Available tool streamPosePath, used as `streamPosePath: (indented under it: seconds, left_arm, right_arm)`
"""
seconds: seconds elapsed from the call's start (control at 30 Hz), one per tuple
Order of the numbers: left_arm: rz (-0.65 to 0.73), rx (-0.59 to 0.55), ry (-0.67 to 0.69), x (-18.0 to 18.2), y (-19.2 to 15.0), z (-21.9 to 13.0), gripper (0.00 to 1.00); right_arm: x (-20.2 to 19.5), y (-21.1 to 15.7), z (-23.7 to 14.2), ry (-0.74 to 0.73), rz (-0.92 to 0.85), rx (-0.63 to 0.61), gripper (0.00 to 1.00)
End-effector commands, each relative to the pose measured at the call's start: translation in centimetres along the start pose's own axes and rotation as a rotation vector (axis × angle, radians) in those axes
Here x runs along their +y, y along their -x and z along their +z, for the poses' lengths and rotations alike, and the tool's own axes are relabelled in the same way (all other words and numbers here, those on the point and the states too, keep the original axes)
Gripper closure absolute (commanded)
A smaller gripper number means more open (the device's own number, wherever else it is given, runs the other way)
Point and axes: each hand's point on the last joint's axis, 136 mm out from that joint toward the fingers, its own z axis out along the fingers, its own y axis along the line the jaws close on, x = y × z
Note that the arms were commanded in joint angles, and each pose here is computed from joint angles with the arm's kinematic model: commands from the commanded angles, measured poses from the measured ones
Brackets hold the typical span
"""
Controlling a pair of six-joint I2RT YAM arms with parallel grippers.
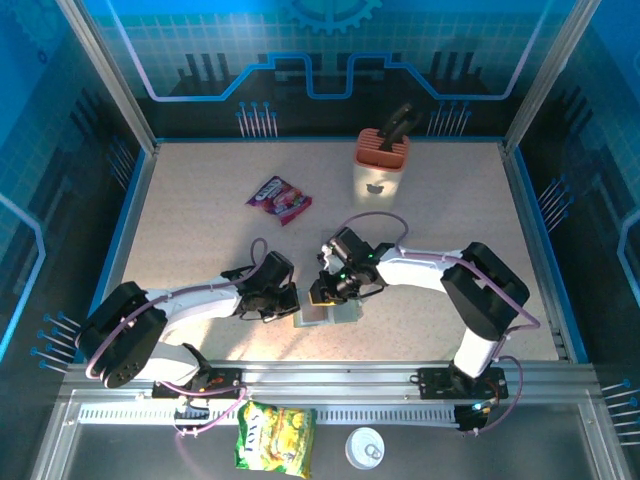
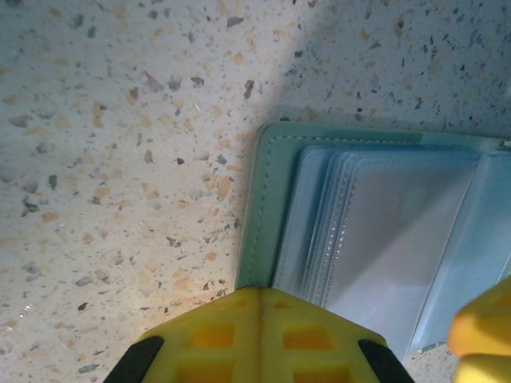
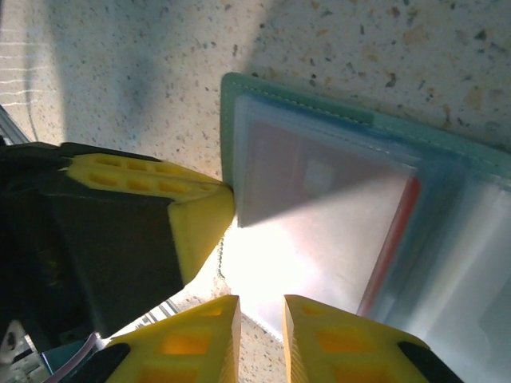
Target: Take the credit cards out of the card holder
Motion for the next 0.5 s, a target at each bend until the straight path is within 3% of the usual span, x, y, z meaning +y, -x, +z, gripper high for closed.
streamPosePath:
  seconds: [0.0,0.47]
  left_arm:
    - [0.006,0.002,0.057,1.2,-0.1,0.0,1.0]
    - [0.005,0.004,0.065,1.5,-0.1,0.0,1.0]
  right_arm:
    - [0.2,-0.8,0.9,0.009,0.005,0.039,0.79]
    - [-1.8,-1.1,1.6,-0.08,0.013,0.058,0.78]
